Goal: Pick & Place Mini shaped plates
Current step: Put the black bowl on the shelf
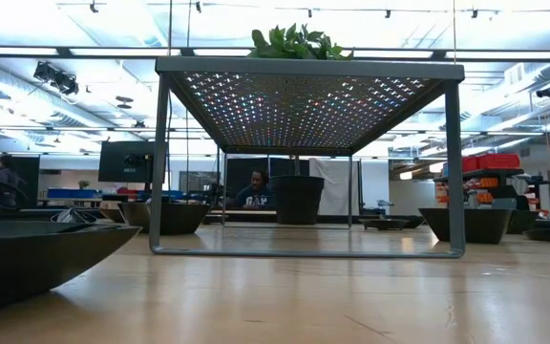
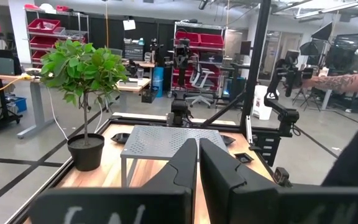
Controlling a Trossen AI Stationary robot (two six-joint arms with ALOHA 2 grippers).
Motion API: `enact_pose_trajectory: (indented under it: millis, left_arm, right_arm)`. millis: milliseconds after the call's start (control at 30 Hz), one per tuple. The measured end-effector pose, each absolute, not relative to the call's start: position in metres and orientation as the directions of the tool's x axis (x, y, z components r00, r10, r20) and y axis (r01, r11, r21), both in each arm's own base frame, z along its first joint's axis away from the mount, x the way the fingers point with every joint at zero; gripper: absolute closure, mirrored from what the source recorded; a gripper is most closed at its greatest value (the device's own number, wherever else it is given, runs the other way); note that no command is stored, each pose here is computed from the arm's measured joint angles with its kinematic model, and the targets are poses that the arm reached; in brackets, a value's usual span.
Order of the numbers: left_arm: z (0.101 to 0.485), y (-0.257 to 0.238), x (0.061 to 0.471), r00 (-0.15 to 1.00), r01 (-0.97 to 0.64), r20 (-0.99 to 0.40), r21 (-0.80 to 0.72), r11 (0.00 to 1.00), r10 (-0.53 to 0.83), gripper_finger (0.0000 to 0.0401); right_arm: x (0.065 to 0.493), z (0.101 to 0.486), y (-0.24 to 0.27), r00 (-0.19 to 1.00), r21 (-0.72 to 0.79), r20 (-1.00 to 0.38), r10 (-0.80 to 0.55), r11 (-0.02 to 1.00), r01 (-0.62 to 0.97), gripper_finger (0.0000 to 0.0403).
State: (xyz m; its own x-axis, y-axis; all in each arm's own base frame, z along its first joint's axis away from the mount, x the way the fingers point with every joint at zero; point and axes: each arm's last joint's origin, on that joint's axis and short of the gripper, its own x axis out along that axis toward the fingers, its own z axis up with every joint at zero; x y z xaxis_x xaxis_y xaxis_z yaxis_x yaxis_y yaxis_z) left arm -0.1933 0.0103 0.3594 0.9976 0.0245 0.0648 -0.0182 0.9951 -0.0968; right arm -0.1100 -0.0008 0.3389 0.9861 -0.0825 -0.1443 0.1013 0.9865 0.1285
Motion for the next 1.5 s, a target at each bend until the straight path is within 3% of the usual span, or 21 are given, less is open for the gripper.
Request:
enact_pose_trajectory:
  millis: [1133, 1500]
  left_arm:
    - [0.36, 0.01, -0.193, 0.998, -0.018, 0.066, -0.097, 0.995, 0.024, 0.0378]
    - [0.36, 0.01, -0.193, 0.998, -0.018, 0.066, -0.096, 0.995, 0.024, 0.0378]
  right_arm:
    - [-0.109, 0.341, -0.001, 0.989, 0.041, -0.124, -0.083, 0.995, 0.088, 0.0383]
    - [-0.092, 0.337, -0.001, 0.981, 0.005, -0.174, -0.082, 0.996, 0.084, 0.0383]
